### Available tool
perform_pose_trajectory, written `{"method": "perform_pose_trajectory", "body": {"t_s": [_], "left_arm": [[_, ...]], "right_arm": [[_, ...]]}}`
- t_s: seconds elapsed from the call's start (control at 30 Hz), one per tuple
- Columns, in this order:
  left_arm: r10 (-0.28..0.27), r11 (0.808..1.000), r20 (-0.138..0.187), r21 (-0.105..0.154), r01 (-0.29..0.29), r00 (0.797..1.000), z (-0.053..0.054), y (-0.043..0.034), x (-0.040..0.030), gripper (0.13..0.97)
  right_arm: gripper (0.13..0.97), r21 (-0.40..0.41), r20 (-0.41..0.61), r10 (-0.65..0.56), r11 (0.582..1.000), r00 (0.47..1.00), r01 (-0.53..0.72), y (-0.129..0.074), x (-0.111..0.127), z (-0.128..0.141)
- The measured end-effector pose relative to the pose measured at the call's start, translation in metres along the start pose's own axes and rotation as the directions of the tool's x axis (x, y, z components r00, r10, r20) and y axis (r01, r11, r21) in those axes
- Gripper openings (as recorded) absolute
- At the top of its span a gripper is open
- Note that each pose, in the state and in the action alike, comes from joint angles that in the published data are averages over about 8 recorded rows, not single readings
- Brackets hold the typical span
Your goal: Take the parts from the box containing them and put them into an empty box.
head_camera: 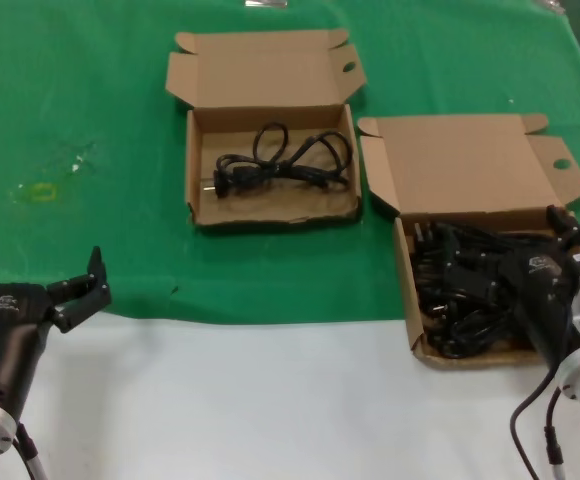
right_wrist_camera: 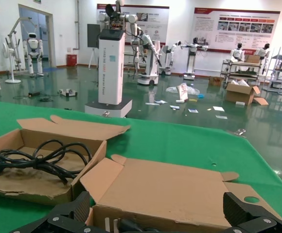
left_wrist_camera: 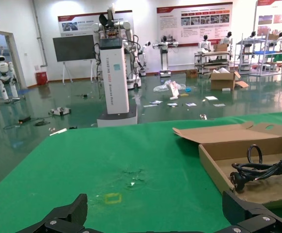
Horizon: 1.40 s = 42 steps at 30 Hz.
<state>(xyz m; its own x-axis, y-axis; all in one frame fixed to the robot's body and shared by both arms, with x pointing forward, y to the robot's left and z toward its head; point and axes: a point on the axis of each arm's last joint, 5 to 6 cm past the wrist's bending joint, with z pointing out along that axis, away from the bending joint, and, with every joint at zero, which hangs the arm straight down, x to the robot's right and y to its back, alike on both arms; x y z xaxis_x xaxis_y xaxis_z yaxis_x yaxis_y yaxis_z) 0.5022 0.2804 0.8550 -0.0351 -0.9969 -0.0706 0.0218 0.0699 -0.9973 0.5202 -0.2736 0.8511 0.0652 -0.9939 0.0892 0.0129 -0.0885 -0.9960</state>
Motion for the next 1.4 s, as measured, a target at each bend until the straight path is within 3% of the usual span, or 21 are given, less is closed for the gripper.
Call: {"method": "perform_pose_trajectory", "body": {"t_s": [1.4], "left_arm": [[0.000,1.000,0.000,0.000,0.000,1.000,0.0000,0.0000,0.0000,0.966]], "right_arm": [[0.966,0.000,0.000,0.000,1.000,1.000,0.000,0.0000,0.0000,0.0000]]}}
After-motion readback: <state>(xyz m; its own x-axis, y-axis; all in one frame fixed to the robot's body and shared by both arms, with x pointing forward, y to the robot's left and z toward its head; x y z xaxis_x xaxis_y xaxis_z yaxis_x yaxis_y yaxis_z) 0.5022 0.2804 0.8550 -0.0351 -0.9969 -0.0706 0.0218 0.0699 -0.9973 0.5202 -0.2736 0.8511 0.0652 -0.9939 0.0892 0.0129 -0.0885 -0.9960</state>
